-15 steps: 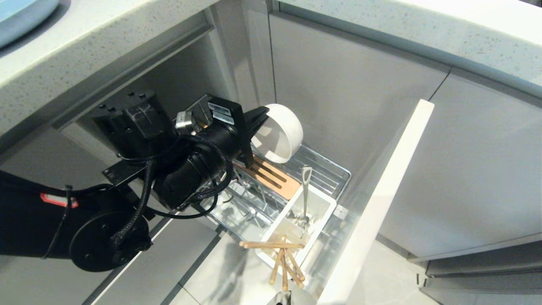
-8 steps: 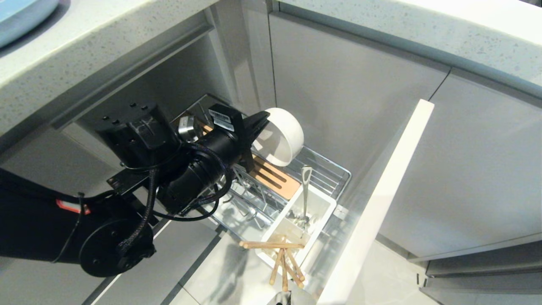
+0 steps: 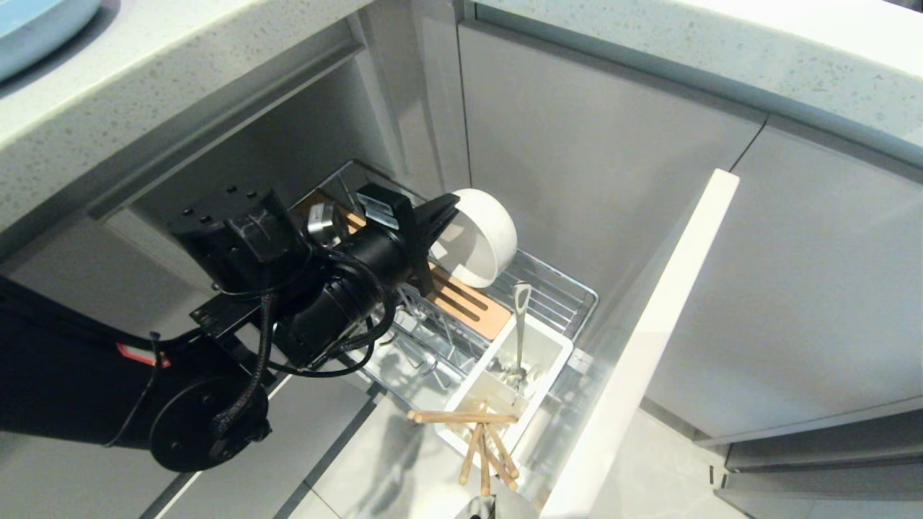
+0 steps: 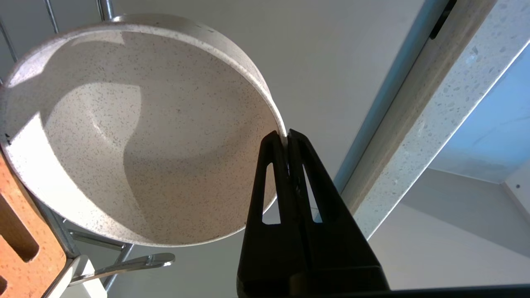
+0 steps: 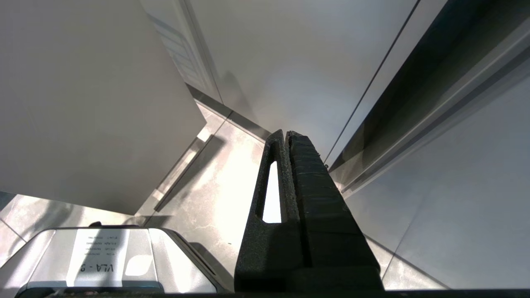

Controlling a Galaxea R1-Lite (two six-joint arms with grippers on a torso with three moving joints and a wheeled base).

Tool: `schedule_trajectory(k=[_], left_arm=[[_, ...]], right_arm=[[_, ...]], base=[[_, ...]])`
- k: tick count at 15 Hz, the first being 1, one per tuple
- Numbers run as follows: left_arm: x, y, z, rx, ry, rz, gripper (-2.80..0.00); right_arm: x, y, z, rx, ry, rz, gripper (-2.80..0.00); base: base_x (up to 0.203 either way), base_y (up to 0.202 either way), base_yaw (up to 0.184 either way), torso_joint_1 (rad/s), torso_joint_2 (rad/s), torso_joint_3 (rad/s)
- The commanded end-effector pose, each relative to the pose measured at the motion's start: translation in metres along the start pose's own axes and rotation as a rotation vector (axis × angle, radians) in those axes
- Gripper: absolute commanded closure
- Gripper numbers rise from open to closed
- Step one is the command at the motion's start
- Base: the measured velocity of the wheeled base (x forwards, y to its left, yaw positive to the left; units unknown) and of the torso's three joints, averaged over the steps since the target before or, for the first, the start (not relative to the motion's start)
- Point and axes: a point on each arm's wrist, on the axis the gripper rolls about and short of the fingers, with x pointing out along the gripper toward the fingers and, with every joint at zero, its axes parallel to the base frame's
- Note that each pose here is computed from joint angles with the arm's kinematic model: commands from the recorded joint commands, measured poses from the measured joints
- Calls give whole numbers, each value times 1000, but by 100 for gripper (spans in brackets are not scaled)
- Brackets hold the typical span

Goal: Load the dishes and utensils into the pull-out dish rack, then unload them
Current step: Pick up the bowl and place it in the cupboard

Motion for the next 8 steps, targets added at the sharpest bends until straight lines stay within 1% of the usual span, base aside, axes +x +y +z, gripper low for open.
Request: schedule_trajectory(k=[1, 3, 5, 8], left_arm=[[0, 1, 0, -21, 0, -3, 0], [-1, -2, 1, -25, -3, -17, 0], [-3, -8, 1, -24, -5, -44, 0], [-3, -9, 2, -28, -7, -63, 0]], right_arm=[[0, 0, 0, 0, 1, 0, 0], [0, 0, 0, 0, 1, 1, 0], [0, 0, 0, 0, 1, 1, 0], [0, 0, 0, 0, 2, 0, 0]], base=[[0, 0, 0, 0, 0, 0], [0, 0, 0, 0, 0, 0], [0, 0, 0, 0, 0, 0], [0, 0, 0, 0, 0, 0]])
